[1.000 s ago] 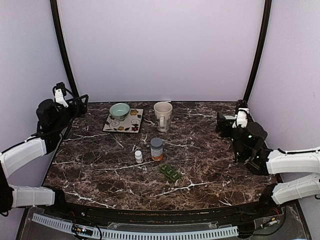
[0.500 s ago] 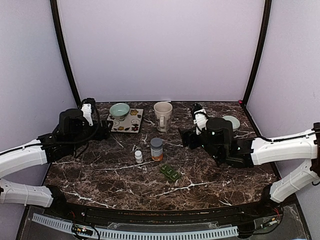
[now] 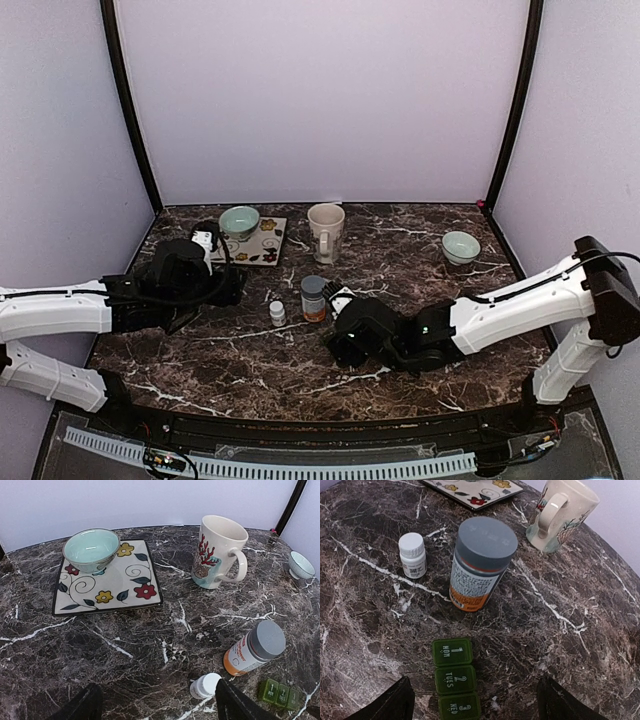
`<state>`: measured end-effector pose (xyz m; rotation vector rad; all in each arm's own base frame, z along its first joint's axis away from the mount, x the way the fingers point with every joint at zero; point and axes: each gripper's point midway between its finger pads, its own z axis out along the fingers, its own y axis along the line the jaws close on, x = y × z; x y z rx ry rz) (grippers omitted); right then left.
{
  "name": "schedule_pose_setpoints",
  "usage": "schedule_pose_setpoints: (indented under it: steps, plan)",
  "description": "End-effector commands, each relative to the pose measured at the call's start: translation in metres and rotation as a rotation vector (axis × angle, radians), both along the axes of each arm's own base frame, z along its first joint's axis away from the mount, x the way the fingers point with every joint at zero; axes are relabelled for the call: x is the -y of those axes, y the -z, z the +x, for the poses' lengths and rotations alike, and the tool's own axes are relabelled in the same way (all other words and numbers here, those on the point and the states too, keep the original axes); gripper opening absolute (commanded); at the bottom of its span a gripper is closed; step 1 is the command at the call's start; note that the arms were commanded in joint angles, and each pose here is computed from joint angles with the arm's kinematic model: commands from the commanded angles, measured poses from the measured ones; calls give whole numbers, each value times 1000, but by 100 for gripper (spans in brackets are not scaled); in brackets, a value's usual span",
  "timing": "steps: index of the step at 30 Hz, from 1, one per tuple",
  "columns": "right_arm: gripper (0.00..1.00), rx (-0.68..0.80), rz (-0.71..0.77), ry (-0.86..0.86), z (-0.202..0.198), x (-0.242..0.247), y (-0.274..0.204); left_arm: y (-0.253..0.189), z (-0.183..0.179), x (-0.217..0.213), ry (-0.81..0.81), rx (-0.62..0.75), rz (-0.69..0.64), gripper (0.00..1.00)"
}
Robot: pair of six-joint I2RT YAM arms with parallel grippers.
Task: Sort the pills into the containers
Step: Pick up the pill container from the center of the board.
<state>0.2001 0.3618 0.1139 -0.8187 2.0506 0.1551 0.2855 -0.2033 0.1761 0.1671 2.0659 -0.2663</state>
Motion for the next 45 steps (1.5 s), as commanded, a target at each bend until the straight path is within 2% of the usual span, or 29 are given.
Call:
schedule_pose_setpoints:
  steps: [1, 7, 14, 22, 40, 45]
  plan:
    - [85, -58, -39, -2, -7, -6, 18, 1, -4, 2, 16, 3, -34, 79]
    - [86, -142, -43, -34, -10, -7, 34, 8, -5, 12, 61, -20, -28, 78]
    - [87, -250, 25, -109, -12, -5, 42, 7, -6, 20, 104, -25, -35, 78]
    - [87, -277, 1, -152, -9, -1, 51, 9, -3, 29, 120, -45, -39, 78]
    - [73, -331, -37, -171, -12, 1, 78, 11, -4, 31, 118, -66, -49, 78]
    - [65, -345, -55, -169, -13, 3, 85, 13, -6, 29, 121, -70, -47, 78]
